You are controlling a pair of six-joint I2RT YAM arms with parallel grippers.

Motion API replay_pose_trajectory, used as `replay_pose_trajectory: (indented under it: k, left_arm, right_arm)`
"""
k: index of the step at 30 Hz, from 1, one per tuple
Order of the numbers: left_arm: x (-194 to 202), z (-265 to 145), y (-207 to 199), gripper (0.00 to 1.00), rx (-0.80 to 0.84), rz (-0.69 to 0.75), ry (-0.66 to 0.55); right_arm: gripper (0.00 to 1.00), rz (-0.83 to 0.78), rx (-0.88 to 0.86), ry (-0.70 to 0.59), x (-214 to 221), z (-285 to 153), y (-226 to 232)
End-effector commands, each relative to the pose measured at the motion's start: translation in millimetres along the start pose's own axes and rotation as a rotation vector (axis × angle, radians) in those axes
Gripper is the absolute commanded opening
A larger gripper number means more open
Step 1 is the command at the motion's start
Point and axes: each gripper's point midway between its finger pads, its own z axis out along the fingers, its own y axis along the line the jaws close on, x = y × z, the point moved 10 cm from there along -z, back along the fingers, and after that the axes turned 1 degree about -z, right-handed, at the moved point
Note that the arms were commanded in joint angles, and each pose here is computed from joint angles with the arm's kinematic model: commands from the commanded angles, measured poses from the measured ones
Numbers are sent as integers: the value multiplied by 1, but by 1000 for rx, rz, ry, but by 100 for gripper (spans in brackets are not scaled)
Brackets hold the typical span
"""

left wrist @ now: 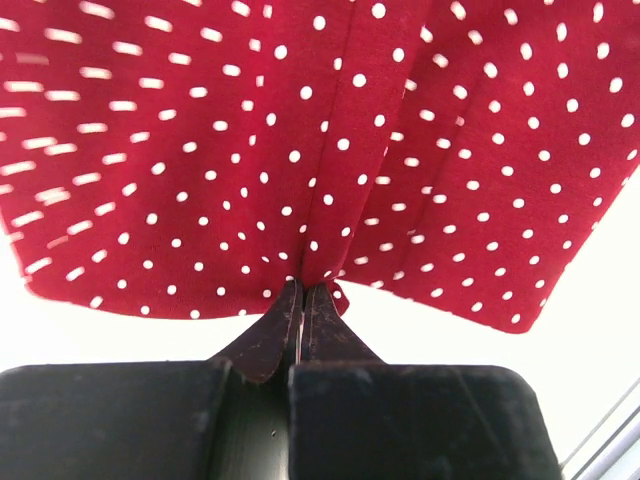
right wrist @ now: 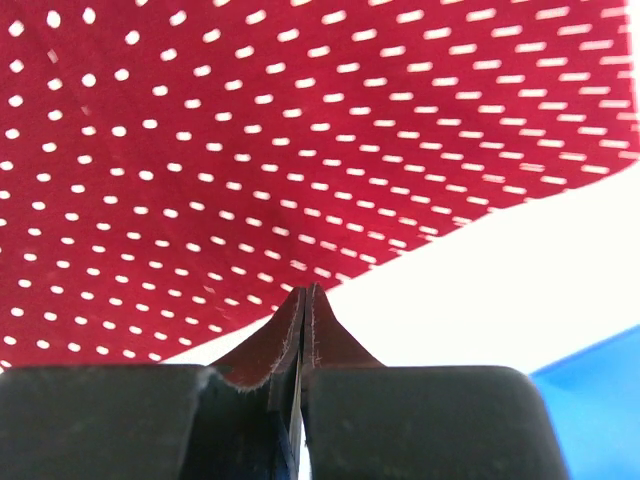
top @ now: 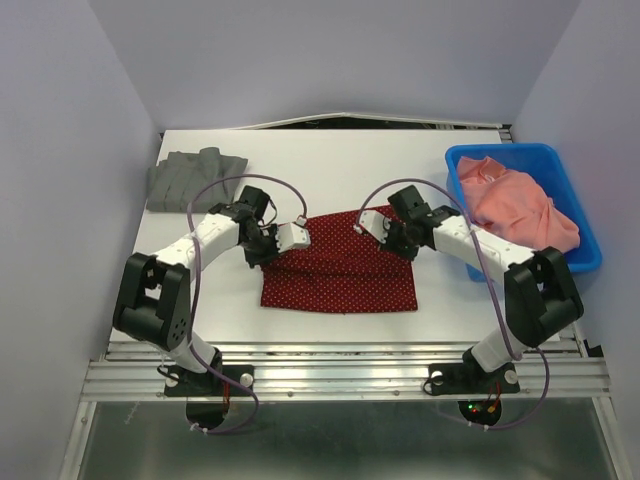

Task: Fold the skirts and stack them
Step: Fold the skirt

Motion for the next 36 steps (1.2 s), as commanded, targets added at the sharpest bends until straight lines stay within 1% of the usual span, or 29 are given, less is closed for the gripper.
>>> replay_pose_trajectory:
  k: [1, 7, 8, 11, 12, 14, 15, 16, 18, 20, 26, 31, 35, 36]
  left_arm:
    - [-23, -44, 6, 0, -85, 14, -75]
    - [-29, -65, 3, 0, -112, 15, -95]
    - [-29, -64, 2, 0, -111, 12, -94]
    - [-26, -56, 3, 0, -100, 3, -87]
    - [-26, -53, 3, 0, -91, -1, -86]
    - [-26, -48, 5, 0, -77, -12, -82]
    - [-27, -47, 6, 0, -77, -12, -84]
    - [-27, -46, 6, 0, -77, -13, -84]
    - [-27, -44, 7, 0, -68, -17, -82]
    - [-29, -44, 8, 0, -50, -17, -87]
    - [-30, -39, 12, 0, -31, -20, -73]
    - [-32, -37, 16, 0, -21, -23, -71]
    - [-33, -36, 17, 0, -22, -27, -68]
    - [-33, -36, 18, 0, -23, -26, -69]
  right_arm:
    - [1, -24, 130, -87, -21, -42, -27]
    - [1, -37, 101, -90, -17, -57, -18]
    - [9, -37, 88, -79, -14, -54, -15]
    - [22, -33, 31, -60, -7, -41, -8]
    - [32, -29, 9, -62, -7, -36, -6]
    - [37, -13, -21, -51, -4, -23, -4]
    - [45, -13, -35, -56, -5, -19, -3]
    - [46, -11, -45, -55, -5, -16, -3]
    - [52, -6, -85, -53, -4, -7, -1]
    - [55, 0, -119, -51, -3, 0, 2]
    - [55, 1, -177, -30, 9, 15, 14]
    - [55, -4, -185, 2, 16, 28, 17]
    - [41, 1, -159, 7, 18, 34, 15]
    - [33, 0, -143, 5, 17, 35, 13]
